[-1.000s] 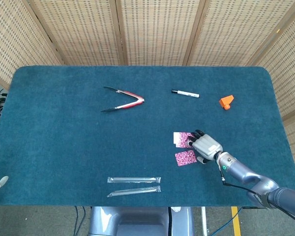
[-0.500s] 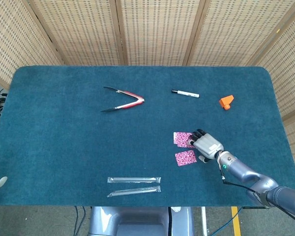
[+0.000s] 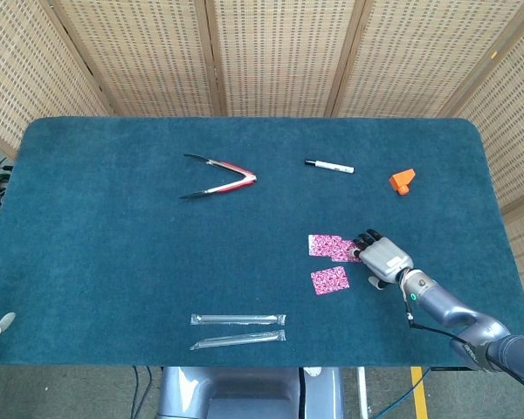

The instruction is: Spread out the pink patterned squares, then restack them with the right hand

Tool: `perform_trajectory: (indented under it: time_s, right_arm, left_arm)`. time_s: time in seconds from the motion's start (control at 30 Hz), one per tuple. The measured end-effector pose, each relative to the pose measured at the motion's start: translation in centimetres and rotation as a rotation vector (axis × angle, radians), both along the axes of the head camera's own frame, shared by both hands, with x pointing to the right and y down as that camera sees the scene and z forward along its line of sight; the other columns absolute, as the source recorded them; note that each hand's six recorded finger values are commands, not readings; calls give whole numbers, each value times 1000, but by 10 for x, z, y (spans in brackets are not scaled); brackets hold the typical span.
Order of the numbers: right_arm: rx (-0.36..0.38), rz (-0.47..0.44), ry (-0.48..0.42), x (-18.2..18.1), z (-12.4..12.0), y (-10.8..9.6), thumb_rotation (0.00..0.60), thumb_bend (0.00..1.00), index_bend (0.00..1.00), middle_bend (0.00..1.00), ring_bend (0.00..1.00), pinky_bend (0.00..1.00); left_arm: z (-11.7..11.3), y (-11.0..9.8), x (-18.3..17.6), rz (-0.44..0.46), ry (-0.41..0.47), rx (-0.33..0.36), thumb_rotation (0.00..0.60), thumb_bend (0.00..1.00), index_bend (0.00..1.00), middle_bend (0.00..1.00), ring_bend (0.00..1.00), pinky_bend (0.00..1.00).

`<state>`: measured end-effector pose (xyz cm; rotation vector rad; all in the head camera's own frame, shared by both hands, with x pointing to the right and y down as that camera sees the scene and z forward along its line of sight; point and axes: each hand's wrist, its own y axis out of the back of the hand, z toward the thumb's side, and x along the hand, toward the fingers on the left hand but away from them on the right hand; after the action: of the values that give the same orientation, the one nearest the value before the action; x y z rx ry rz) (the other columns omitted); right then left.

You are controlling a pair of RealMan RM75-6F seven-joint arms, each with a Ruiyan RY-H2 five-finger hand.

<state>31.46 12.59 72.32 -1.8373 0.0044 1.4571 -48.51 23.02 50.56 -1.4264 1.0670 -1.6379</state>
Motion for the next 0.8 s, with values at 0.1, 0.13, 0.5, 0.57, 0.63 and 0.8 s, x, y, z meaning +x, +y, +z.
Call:
perform_trajectory:
  time_s: [0.1, 0.13, 0.5, 0.57, 0.63, 0.8]
  right_arm:
    - [6, 12, 16, 9, -2, -1, 600, 440, 213, 136, 0, 0]
    - [7, 15, 22, 13, -2, -2, 600, 440, 213, 136, 0, 0]
    - [22, 46, 77, 41, -7, -5, 600, 439, 213, 136, 0, 0]
    - [25, 48, 77, 42, -8, -5, 600, 440, 213, 136, 0, 0]
    - [28, 51, 71, 41, -10, -6, 600, 435, 214, 136, 0, 0]
    - [47, 79, 16, 30, -18, -11, 600, 361, 235, 136, 0, 0]
  left_arm:
    - [0, 0, 1, 1, -2, -1, 600, 120, 80, 0, 0, 0]
    - [0, 0, 1, 1, -3, -1, 600, 120, 80, 0, 0, 0]
    - [0, -1, 2, 2, -5, -1, 600, 119, 80, 0, 0, 0]
    - [0, -1, 3, 3, -4, 0, 600, 119, 80, 0, 0, 0]
    - [0, -1, 3, 4, -2, 0, 600, 119, 80, 0, 0, 0]
    - [0, -2, 4, 7, 1, 3, 600, 119, 80, 0, 0, 0]
